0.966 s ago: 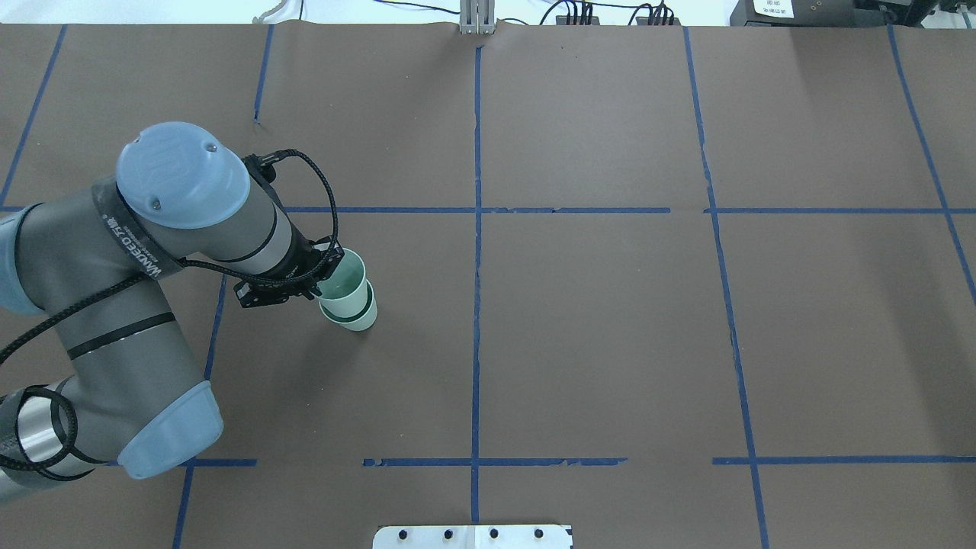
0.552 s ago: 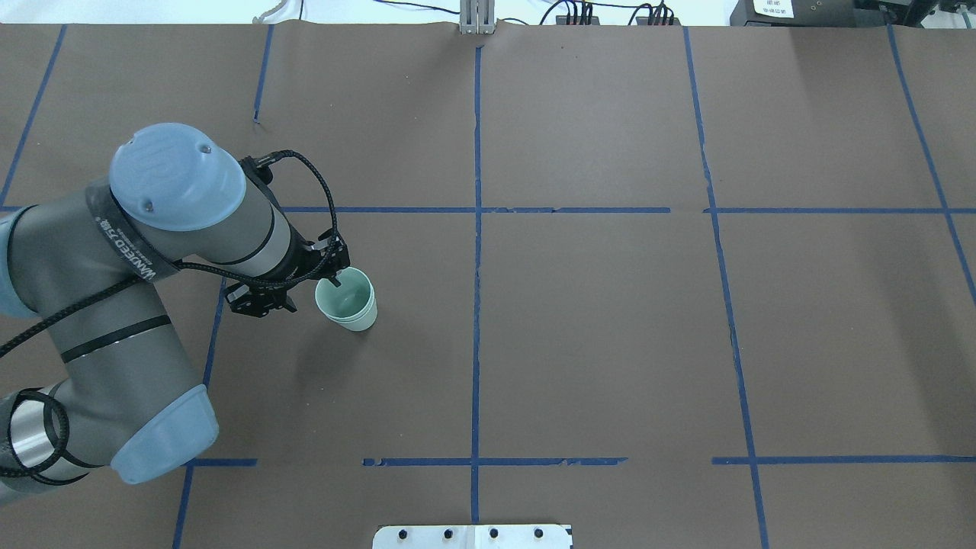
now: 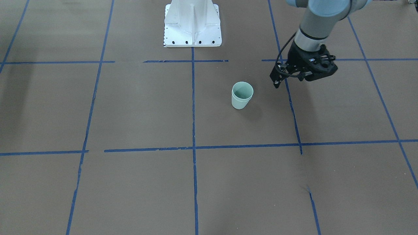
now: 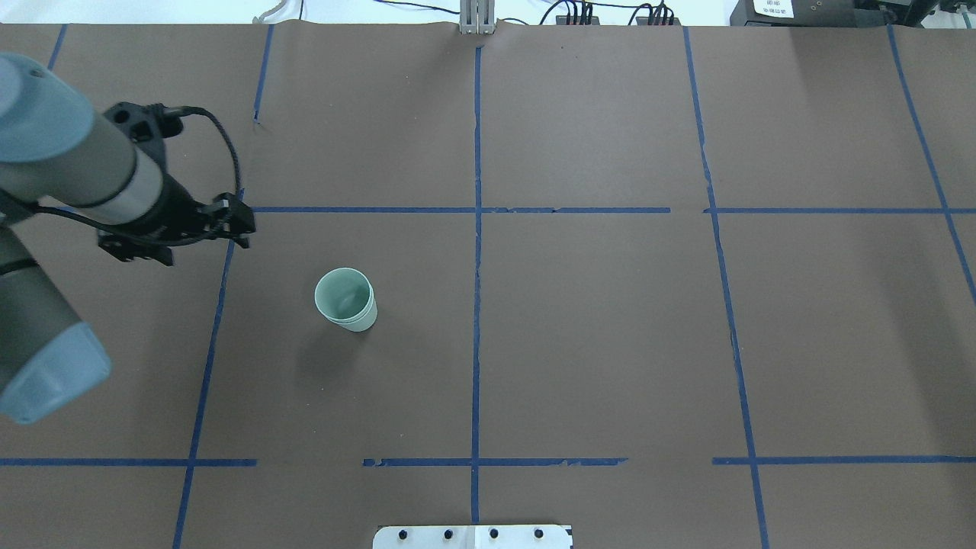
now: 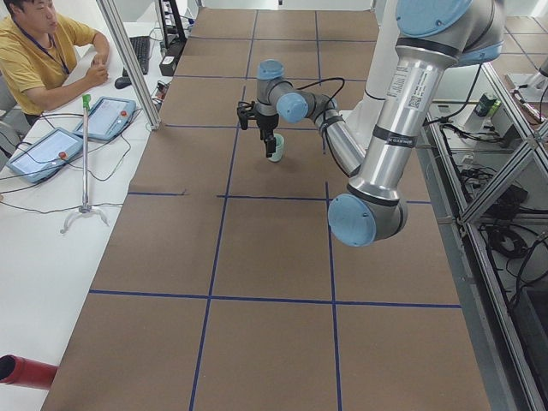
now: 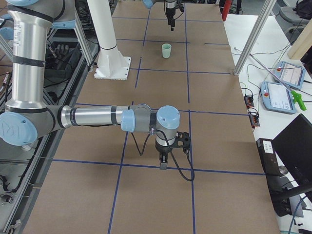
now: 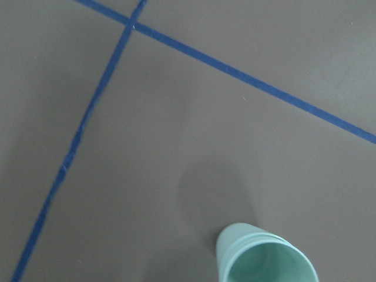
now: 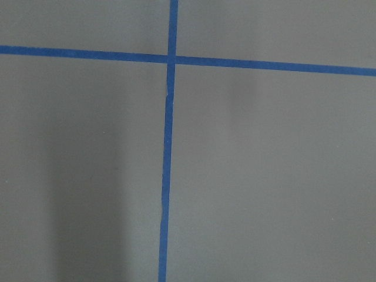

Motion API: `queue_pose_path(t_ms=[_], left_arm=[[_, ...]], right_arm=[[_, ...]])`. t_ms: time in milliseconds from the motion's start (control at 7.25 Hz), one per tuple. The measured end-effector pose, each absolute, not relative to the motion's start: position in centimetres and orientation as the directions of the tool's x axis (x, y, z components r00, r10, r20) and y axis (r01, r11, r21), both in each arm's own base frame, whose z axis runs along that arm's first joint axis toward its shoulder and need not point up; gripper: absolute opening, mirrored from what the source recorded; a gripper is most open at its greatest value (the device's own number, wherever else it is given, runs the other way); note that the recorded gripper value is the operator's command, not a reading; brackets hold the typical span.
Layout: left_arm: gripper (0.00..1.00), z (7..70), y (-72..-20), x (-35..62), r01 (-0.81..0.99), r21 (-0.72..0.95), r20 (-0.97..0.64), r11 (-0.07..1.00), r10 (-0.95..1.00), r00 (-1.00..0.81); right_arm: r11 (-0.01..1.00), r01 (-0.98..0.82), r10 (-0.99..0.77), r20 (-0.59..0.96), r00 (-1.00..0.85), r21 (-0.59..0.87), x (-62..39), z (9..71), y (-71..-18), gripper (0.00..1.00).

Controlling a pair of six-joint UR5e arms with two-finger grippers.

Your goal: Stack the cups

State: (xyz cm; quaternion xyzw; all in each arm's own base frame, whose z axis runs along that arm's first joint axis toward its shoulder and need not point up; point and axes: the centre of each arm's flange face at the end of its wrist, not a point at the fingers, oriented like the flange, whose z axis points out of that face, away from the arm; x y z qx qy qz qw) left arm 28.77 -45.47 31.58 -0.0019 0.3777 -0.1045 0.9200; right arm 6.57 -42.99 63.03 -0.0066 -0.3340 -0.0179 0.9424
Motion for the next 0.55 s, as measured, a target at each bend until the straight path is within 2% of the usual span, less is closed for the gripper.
queue_pose_path(t_ms=[276,552], left_arm=[[1.00,39.8,-46.9,18.8,-0.001,0.044,-0.667,0.999,0.030,0.744],[1.00,49.1,-45.9,7.1,-0.163,0.143,-0.629,0.976,0.216,0.746]], right_arm=[[0.999,0.038,-0.029,0.630,0.776,-0.001,6.6,63.0,-43.0,1.00],[0.999,0.038,-0.030,0.630,0.776,0.000,6.6,63.0,-43.0,1.00]])
